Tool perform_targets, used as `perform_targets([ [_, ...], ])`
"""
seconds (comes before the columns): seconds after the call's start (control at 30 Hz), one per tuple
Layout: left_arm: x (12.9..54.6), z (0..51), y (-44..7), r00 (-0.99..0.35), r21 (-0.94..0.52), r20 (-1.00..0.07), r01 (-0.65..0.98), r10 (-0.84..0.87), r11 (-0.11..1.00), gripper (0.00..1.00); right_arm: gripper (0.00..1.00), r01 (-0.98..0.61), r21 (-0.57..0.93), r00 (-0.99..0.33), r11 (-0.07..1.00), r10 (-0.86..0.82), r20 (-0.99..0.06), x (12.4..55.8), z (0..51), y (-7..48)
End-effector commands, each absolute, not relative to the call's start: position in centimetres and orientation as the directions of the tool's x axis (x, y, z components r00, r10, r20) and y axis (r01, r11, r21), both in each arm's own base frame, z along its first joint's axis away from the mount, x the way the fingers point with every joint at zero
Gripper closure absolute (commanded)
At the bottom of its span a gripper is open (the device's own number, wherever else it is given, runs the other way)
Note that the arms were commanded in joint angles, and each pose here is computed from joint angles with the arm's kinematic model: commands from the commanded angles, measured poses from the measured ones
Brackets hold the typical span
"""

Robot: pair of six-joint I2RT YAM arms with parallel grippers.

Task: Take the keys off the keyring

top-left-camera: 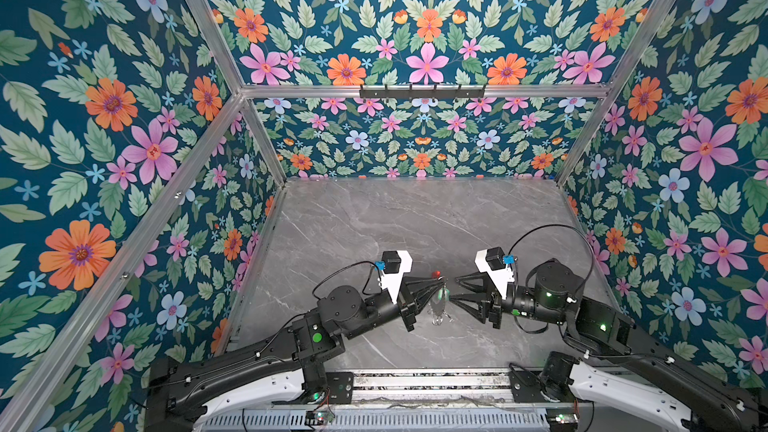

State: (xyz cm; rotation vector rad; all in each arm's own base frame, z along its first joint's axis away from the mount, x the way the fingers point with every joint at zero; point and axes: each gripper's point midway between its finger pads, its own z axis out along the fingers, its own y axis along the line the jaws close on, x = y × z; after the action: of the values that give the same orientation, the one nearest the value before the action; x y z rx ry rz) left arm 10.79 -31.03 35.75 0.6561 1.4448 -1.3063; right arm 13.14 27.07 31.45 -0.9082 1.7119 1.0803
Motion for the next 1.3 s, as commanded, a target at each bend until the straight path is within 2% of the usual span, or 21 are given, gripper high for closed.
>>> perform_targets([
  [0.0, 10.6, 37.4, -30.8, -0.291, -0.360, -0.913, 0.905, -0.286, 0.228, 1.00, 0.50, -0.913, 0.252, -0.296, 0.320, -0.096, -0.950, 13.1, 32.5, 27.7],
  [0.27, 10.7, 37.3, -30.7, -0.295, -0.368, -0.909, 0.899, -0.293, 0.236, 1.00, 0.54, -0.932, 0.268, -0.299, 0.244, -0.100, -0.949, 12.5, 32.7, 29.0],
  [0.43, 10.9, 37.1, -30.6, -0.295, -0.371, -0.909, 0.895, -0.295, 0.248, 1.00, 0.63, -0.938, 0.268, -0.294, 0.221, -0.093, -0.951, 12.2, 33.0, 29.2],
  [0.53, 10.9, 37.1, -30.5, -0.295, -0.371, -0.909, 0.895, -0.295, 0.248, 1.00, 0.72, -0.938, 0.270, -0.296, 0.216, -0.096, -0.950, 12.1, 33.0, 29.2],
  [0.7, 10.9, 36.9, -30.6, -0.297, -0.370, -0.912, 0.895, -0.284, 0.250, 1.00, 1.00, -0.937, 0.271, -0.298, 0.220, -0.102, -0.949, 12.1, 33.0, 29.0],
  [0.97, 10.0, 36.4, -30.5, -0.272, -0.323, -0.935, 0.918, -0.229, 0.230, 1.00, 1.00, -0.931, 0.247, -0.301, 0.270, -0.181, -0.936, 11.9, 32.7, 27.7],
  [1.27, 8.3, 36.4, -30.8, -0.266, -0.297, -0.944, 0.943, -0.197, 0.148, 1.00, 1.00, -0.935, 0.187, -0.254, 0.302, -0.202, -0.946, 12.7, 34.3, 26.9],
])
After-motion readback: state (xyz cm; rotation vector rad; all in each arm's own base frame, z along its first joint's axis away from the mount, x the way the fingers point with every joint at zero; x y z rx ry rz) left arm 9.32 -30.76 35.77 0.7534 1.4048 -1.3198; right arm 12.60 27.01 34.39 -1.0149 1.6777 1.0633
